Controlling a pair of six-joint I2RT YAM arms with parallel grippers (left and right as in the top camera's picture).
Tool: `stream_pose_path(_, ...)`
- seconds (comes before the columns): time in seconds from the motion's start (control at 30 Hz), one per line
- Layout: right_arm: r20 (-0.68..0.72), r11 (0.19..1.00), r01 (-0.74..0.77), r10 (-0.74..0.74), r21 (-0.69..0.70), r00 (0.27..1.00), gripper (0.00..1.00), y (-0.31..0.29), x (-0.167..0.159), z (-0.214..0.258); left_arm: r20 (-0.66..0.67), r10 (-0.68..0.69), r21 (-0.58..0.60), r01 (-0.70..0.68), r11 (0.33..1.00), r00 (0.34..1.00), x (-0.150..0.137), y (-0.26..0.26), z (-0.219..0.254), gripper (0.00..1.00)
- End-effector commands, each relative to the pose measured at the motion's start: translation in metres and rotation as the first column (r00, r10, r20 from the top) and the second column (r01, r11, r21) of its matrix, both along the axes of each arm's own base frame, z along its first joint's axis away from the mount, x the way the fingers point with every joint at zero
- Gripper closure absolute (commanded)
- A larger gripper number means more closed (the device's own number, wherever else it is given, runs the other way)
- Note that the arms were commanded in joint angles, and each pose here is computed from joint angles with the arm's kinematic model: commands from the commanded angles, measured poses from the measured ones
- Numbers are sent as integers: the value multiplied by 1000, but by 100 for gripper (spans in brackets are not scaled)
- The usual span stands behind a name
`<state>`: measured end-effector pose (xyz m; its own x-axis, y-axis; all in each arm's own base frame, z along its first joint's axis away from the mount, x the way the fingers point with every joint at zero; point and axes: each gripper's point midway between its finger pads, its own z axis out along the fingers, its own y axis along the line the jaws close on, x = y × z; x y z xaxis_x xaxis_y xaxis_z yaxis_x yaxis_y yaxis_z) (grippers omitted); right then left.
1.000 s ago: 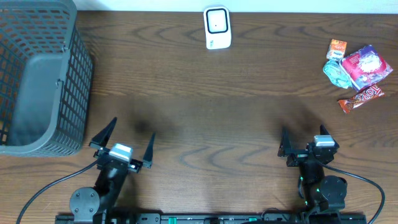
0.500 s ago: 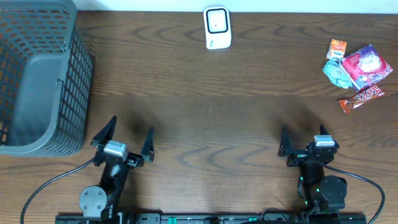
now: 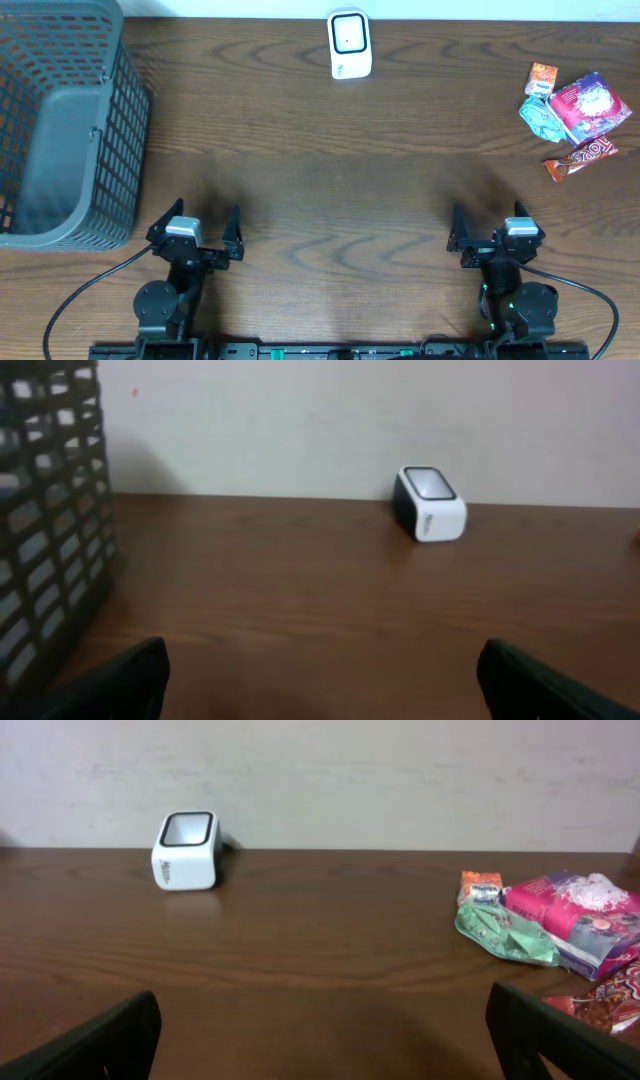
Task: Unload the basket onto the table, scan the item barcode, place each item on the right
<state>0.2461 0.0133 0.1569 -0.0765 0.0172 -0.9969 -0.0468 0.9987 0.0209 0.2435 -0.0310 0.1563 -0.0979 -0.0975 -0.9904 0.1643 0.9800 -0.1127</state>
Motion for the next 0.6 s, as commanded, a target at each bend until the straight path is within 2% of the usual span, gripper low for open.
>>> stream_pose_path(0.0,0,1000,3,-3,15,1000,1,-1,0,0,-71,78,-45,-82,996,994,0,13,-17,2)
stream_pose_path(0.17,0,1000,3,-3,15,1000,1,-1,0,0,-72,91,-39,-94,995,993,0,15,-17,2)
stream_pose_path(0.57,0,1000,3,-3,15,1000,1,-1,0,0,-57,82,60,-78,995,995,0,15,-18,2)
